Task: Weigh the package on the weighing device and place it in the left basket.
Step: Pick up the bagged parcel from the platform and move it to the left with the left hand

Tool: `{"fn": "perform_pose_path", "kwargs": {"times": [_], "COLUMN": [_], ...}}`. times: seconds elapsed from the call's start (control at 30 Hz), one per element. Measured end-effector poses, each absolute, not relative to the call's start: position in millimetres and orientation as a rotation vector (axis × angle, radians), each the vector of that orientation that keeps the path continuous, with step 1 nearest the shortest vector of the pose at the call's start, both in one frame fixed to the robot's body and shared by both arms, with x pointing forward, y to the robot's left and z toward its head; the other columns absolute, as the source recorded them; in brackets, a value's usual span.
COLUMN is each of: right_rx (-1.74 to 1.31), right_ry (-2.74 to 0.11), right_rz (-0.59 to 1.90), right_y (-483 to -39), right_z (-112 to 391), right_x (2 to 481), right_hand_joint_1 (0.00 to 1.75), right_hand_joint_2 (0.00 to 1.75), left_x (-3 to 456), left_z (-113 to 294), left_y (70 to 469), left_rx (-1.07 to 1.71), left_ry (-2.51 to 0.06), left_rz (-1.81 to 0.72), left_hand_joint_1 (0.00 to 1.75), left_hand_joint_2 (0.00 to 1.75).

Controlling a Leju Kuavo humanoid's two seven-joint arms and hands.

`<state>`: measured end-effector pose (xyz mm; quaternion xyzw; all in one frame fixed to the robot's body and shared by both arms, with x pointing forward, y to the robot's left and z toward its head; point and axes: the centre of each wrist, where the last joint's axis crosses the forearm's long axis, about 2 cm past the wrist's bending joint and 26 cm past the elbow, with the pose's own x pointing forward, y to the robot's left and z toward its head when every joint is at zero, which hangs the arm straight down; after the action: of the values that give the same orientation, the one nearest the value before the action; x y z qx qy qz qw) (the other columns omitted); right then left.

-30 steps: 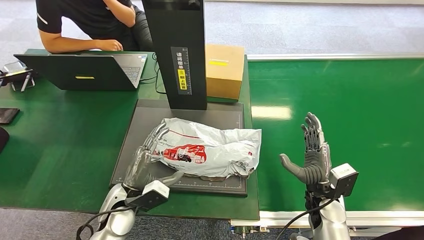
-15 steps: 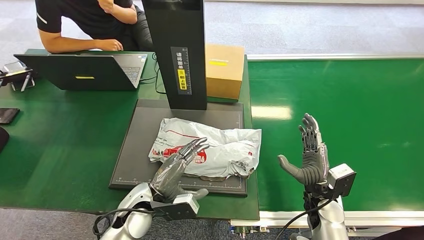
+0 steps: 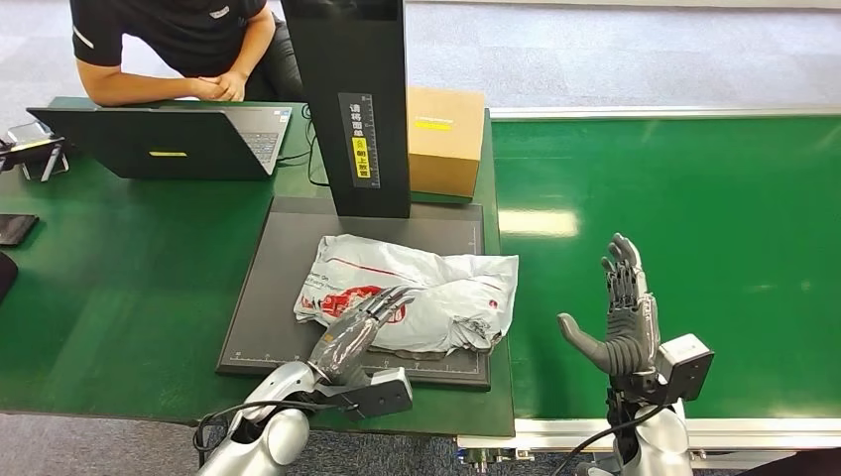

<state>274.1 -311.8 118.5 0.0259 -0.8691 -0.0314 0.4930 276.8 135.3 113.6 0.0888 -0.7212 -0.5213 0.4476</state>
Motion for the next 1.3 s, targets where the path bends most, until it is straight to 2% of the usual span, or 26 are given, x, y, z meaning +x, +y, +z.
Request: {"fn": "perform_pose_path", "kwargs": {"times": [0.6, 0.73, 0.77, 1.3], "right_rx": [0.037, 0.028, 0.028, 0.031], "right_ry": [-2.098, -2.095, -2.094, -2.091], "right_rz": [-0.106, -0.113, -0.113, -0.120], "right_y": [-312, -311, -311, -309], "right_z": [115, 115, 115, 114], "right_x": [265, 264, 264, 263], "right_hand_joint_1": [0.00, 0.00, 0.00, 0.00], "right_hand_joint_2": [1.75, 1.75, 1.75, 1.75], "left_x": [288, 290, 290, 295], "left_z": [101, 100, 100, 103], "left_y": [150, 153, 154, 165], "left_rx": [0.321, 0.335, 0.336, 0.354], "left_ry": [-1.611, -1.597, -1.597, -1.616], "left_rz": [-1.213, -1.177, -1.164, -1.067], "left_hand_joint_1": [0.01, 1.70, 1.75, 1.75], "left_hand_joint_2": [1.75, 1.75, 1.75, 1.75]}}
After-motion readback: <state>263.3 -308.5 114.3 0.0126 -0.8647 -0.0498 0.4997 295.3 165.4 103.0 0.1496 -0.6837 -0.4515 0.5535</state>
